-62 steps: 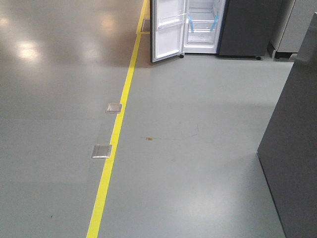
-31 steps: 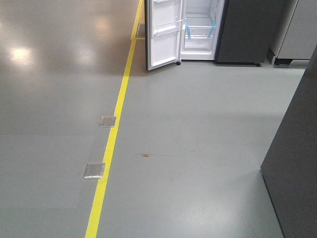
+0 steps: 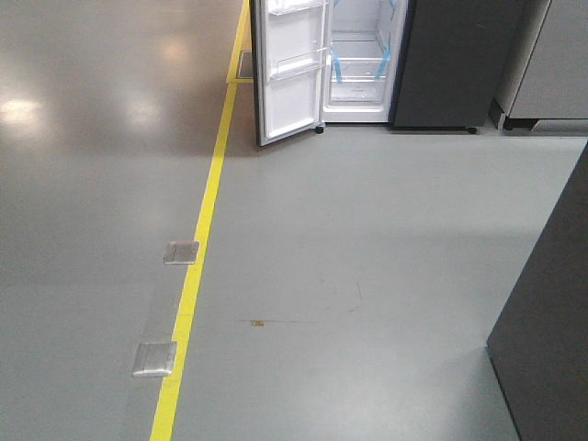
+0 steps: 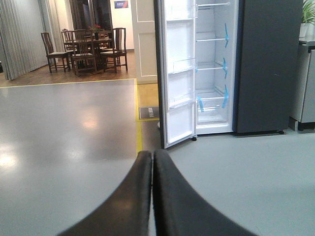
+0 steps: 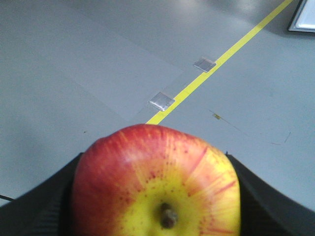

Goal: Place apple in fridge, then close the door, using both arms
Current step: 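Drive up to the open refrigerator door with the apple held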

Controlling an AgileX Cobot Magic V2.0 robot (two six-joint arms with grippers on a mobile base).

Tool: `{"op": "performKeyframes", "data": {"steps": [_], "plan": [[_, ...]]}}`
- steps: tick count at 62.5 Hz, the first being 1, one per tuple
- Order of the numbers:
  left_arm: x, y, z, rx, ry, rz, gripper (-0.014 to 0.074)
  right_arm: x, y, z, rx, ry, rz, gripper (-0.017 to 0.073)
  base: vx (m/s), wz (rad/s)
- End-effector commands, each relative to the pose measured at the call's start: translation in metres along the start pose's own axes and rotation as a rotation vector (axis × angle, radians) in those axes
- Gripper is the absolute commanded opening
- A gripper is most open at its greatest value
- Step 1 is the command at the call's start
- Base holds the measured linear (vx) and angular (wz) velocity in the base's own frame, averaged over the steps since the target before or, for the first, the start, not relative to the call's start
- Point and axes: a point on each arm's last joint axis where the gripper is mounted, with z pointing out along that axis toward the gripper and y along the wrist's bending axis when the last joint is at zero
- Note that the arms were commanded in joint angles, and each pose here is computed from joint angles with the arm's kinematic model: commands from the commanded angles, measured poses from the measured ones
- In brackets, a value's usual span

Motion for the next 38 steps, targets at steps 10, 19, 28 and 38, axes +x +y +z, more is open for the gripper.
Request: {"op": "performKeyframes", "data": {"steps": [10,19,28,38], "plan": [[-0.0002,-0.0003,-0.0005,0.004,-0.065,-0.009,-0.0006,-0.0126,-0.0006,-0.0041,0.007,-0.083,-0.004,0.0356,0.32,-0.05],[-0.0002,-0.0003,-0.0005,0.004,-0.065,-0.009,-0.0006,-0.0126,-0.0006,-0.0041,0.007,-0.083,-0.004,0.0356,0.33,-0.04],[-0.0002,-0.0003,-0.0005,0.004,-0.065,-0.009,-0.0006,-0.0125,-0.0005,-0.0041,0.007,-0.082,-0.004,0.0356,0.33,-0.02],[-0.0002,-0.0003,-0.0005,0.004,-0.065,-0.009,-0.0006,-0.0124,-0.0005,-0.0041,0.007,-0.081,-0.004,0.0356,0.34,0.00]]}}
